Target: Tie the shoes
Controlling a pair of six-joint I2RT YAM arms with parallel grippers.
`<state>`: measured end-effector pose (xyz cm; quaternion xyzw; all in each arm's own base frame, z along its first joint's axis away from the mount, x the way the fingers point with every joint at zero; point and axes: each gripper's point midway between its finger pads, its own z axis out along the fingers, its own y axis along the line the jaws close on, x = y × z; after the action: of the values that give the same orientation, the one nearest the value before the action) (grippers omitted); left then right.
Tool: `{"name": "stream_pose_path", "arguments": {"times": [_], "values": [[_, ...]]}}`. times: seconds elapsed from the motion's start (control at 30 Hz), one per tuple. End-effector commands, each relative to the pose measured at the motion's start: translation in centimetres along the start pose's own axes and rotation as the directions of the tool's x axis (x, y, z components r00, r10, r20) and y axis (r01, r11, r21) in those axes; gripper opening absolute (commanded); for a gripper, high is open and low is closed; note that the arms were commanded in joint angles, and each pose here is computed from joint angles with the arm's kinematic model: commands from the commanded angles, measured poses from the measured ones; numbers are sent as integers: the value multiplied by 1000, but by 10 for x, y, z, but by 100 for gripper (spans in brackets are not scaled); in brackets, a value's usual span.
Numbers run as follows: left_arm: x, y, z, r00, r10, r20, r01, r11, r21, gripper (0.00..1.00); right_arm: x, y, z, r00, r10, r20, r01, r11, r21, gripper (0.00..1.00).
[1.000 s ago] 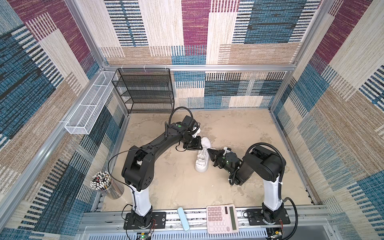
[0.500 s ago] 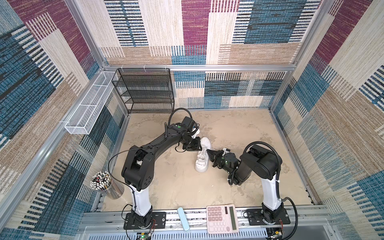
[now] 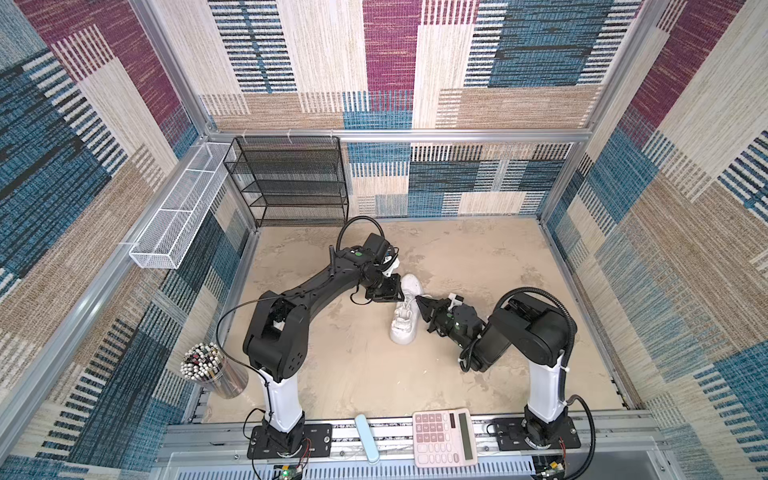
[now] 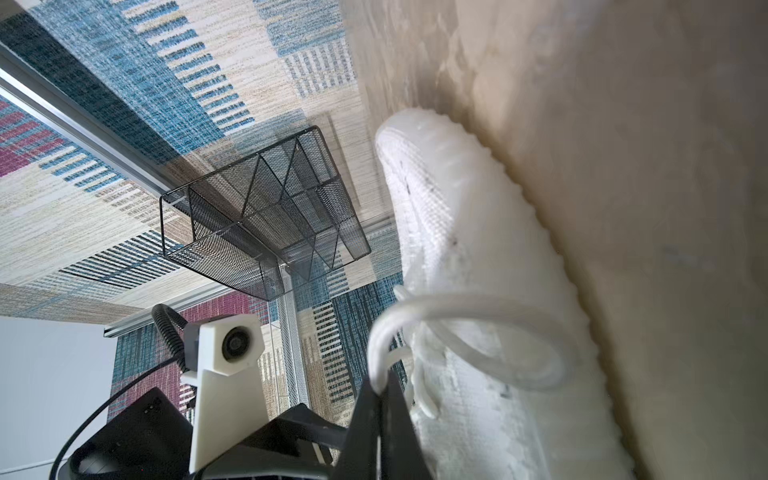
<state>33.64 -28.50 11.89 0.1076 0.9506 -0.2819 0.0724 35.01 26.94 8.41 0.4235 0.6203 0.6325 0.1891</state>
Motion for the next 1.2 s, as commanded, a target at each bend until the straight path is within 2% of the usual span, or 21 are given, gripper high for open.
{"name": "stream_pose_path", "arguments": {"times": [0.0, 0.9, 1.17], "values": [[-4, -6, -2, 1000, -12, 12, 11, 1000, 26, 27, 17, 60, -6, 998, -28, -61, 12, 969, -247, 0], [2, -8, 3, 1000, -19, -2, 19, 998, 58, 27, 36, 59, 9, 989, -45, -141, 7, 966, -257, 0], [0, -6, 8, 1000, -25, -5, 25, 998, 62, 24, 39, 61, 10, 986, -48, -157, 3, 963, -270, 0]]}}
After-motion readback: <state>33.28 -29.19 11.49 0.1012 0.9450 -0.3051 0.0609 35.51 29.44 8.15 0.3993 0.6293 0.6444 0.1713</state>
